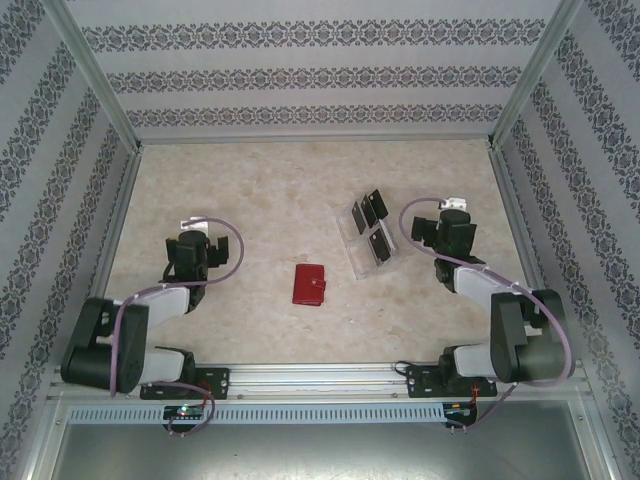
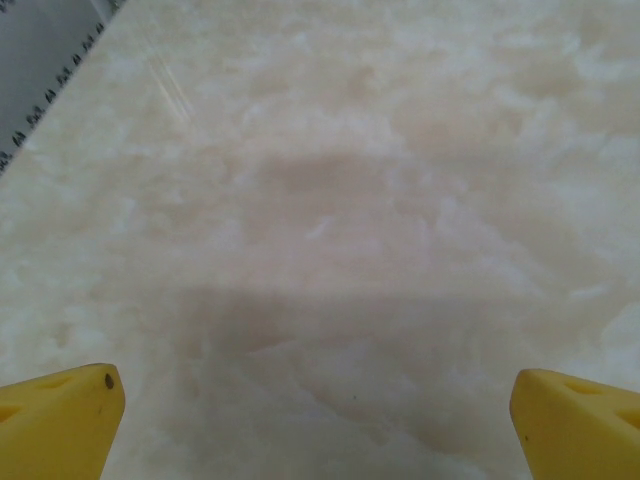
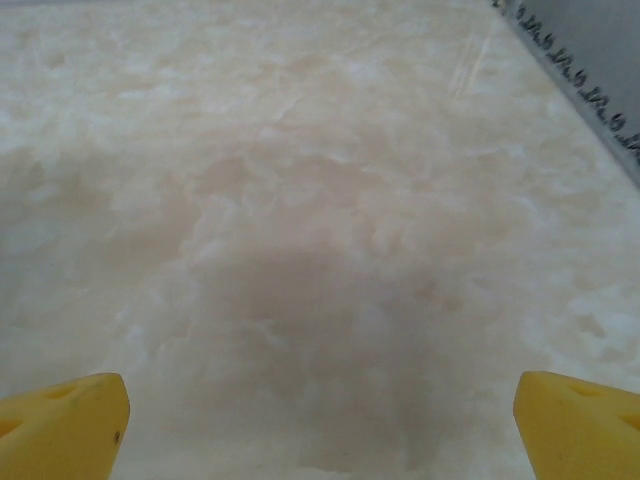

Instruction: Put the credit cards into the card holder

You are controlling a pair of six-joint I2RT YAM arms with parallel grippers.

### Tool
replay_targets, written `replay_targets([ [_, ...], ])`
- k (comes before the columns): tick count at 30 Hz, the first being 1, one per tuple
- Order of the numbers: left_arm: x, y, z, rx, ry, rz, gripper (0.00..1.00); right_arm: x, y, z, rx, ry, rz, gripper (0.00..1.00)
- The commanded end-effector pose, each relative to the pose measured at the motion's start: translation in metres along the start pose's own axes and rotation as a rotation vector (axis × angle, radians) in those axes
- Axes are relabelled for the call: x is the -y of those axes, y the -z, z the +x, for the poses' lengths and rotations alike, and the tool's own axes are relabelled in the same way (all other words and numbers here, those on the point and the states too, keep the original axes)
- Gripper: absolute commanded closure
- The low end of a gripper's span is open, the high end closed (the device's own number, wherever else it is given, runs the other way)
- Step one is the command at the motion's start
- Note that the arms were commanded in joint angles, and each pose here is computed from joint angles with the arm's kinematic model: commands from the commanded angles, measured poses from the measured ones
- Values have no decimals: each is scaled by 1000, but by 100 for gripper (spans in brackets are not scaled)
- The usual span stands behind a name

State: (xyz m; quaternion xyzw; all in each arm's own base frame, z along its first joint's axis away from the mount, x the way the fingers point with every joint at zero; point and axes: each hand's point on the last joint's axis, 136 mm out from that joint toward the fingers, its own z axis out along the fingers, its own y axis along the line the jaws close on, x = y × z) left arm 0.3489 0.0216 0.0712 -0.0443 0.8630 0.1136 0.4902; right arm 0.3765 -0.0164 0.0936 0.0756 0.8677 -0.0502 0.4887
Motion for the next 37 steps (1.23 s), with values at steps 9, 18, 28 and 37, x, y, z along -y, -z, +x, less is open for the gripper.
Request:
replay_targets([
  [9,17,-32,-41,187,53,140,0,-19,-10,-19,225,36,-134,2],
  [18,14,-34,-40,174,74,158,0,-17,-8,-19,226,35,-127,2],
  [28,14,-34,-40,176,72,157,0,-18,-11,-18,214,31,-141,2],
  [37,14,-32,-40,186,69,158,0,-18,-9,-19,223,33,-144,2],
])
